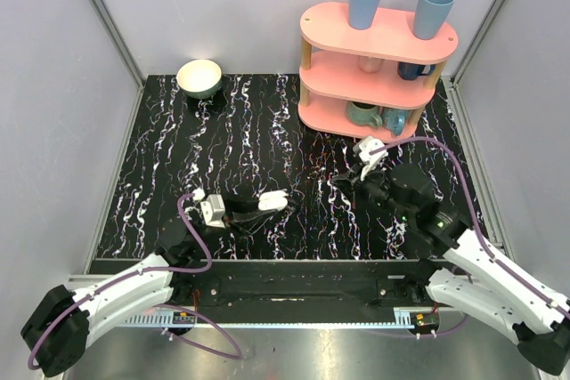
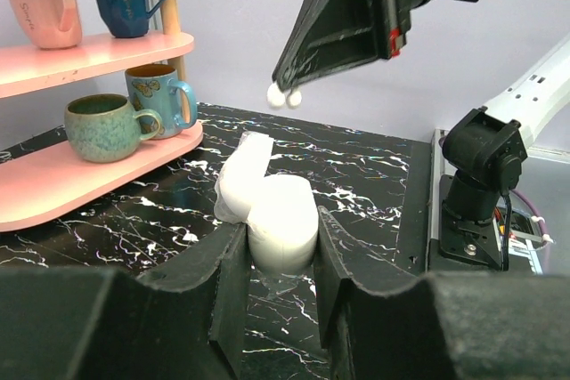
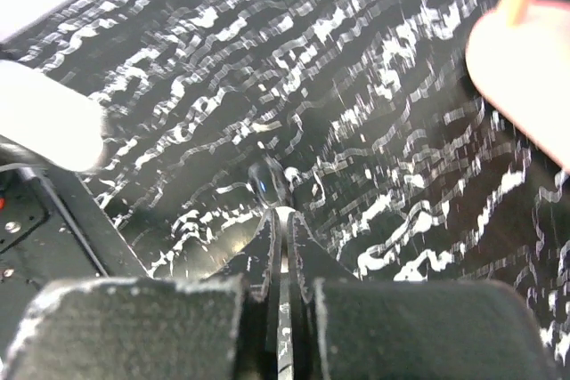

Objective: Insert the wireless bluetooth earbuds into the charging case
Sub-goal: Insert the right earbud into the right side groove of the charging case.

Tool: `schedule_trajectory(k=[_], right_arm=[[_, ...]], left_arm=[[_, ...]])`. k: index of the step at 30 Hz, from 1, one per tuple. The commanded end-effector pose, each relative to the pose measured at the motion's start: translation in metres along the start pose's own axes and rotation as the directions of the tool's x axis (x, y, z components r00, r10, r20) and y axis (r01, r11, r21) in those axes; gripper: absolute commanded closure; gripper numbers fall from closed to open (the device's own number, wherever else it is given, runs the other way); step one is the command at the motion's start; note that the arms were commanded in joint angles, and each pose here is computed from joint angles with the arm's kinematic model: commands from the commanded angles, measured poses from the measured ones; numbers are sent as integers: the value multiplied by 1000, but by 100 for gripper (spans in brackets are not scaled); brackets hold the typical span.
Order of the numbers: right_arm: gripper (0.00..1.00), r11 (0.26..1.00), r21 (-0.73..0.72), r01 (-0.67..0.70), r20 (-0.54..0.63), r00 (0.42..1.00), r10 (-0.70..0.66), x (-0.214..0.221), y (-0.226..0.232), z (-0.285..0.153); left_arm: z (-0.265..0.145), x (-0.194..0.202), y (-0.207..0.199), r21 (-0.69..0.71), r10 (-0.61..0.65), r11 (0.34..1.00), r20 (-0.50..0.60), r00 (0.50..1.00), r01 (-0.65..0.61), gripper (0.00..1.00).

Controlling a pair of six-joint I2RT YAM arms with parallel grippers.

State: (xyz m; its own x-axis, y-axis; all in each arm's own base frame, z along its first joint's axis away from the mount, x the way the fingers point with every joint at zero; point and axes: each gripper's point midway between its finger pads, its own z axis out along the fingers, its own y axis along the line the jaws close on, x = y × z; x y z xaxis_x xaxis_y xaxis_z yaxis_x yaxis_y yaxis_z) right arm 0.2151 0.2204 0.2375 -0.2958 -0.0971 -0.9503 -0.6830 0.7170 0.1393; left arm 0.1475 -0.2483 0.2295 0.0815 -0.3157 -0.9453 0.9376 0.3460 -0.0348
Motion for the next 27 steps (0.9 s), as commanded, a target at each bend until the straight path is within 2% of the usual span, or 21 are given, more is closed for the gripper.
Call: schedule_trajectory(k=[1, 5, 10, 15, 19, 22, 27], right_arm=[[100, 948, -227, 225, 167, 968, -190, -40, 41, -15], [100, 872, -369, 321, 204, 943, -261, -48, 67, -23], [100, 773, -507, 381, 275, 922, -274, -68, 97, -38], [100, 712, -546, 441, 346, 893, -288, -81, 110, -54], [100, 620, -642, 451, 368, 891, -267, -78, 129, -66], [100, 576, -690, 439, 365, 897, -247, -77, 136, -68], [100, 561, -696, 449, 373, 893, -252, -75, 138, -66]], left_arm=[[10, -29, -10, 64, 34, 997, 79, 996, -39, 100], [14, -32, -17, 111, 16, 993, 83, 996, -25, 100], [19, -33, -26, 173, -14, 985, 72, 997, 1, 100], [20, -40, -31, 200, -21, 980, 95, 995, 1, 100], [21, -44, -35, 222, -21, 975, 103, 994, -3, 100], [23, -48, -40, 257, -33, 966, 110, 993, 3, 100], [24, -55, -46, 297, -65, 955, 136, 989, 22, 100]])
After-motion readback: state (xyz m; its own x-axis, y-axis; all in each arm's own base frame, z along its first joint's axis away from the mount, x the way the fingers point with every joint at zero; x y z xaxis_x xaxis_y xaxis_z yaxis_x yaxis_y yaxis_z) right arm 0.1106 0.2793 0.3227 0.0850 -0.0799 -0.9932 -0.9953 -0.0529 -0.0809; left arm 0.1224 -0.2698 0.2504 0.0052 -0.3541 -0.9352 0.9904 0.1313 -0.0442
